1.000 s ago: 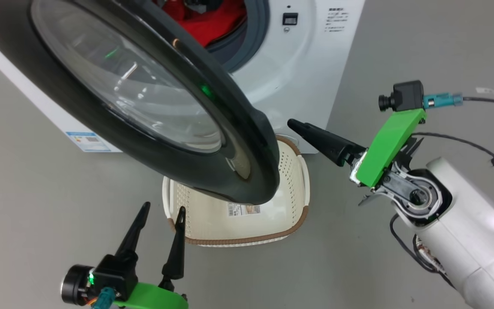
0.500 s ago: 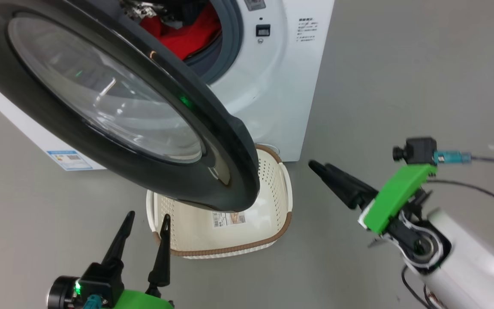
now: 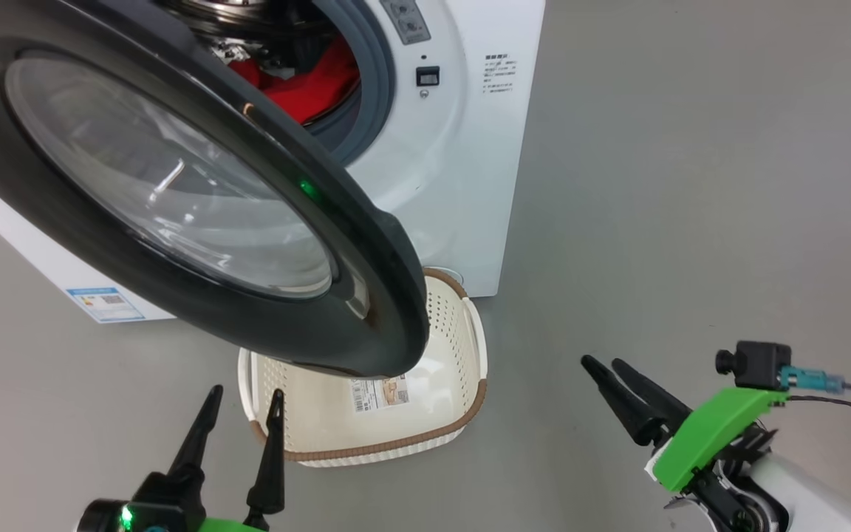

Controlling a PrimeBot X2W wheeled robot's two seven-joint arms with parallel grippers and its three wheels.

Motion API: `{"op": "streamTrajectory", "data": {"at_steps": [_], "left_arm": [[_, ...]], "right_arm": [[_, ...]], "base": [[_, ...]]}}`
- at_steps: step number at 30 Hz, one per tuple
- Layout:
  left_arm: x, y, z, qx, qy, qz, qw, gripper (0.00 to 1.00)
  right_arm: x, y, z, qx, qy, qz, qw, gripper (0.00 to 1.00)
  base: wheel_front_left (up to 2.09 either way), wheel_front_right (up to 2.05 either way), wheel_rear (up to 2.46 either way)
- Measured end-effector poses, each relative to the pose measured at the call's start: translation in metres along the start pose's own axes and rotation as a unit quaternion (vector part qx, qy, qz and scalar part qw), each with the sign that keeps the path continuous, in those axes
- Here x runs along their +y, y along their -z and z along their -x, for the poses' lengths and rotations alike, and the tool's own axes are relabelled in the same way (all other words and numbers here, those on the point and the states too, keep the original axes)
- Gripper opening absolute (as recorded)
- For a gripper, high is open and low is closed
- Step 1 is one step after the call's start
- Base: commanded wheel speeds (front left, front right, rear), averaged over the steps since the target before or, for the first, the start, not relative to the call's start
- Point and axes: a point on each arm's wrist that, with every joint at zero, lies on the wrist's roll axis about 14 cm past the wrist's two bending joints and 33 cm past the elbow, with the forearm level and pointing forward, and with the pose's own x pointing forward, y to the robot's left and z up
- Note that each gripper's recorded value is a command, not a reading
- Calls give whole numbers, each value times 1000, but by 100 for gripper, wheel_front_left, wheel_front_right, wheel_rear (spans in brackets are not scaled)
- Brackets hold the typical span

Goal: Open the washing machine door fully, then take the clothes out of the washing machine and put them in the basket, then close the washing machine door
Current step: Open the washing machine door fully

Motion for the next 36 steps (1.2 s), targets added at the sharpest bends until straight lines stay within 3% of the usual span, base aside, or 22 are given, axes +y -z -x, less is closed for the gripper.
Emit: {"op": "streamTrajectory", "data": {"at_steps": [10,14,23,32,36], "left_arm": [[-2,6,8,9,2,2,1000,100],[-2,5,8,7,2,1,1000,100],[1,1,9,2,-4,0,1000,100],[3,-1,9,-1,-8,0,1000,100],[4,-2,10,-3,-10,0,1000,100]], "right_arm": [[-37,-9,18,-44,51,106,992,100],[-40,-50,21,-108,65,151,981,100],[-43,-48,42,-144,89,246,954,100],[-29,-69,58,-214,106,274,932,100],[-26,-67,60,-218,108,278,929,100]], "base": [[0,0,0],[0,0,0],[0,0,0],[0,0,0],[0,0,0]]}}
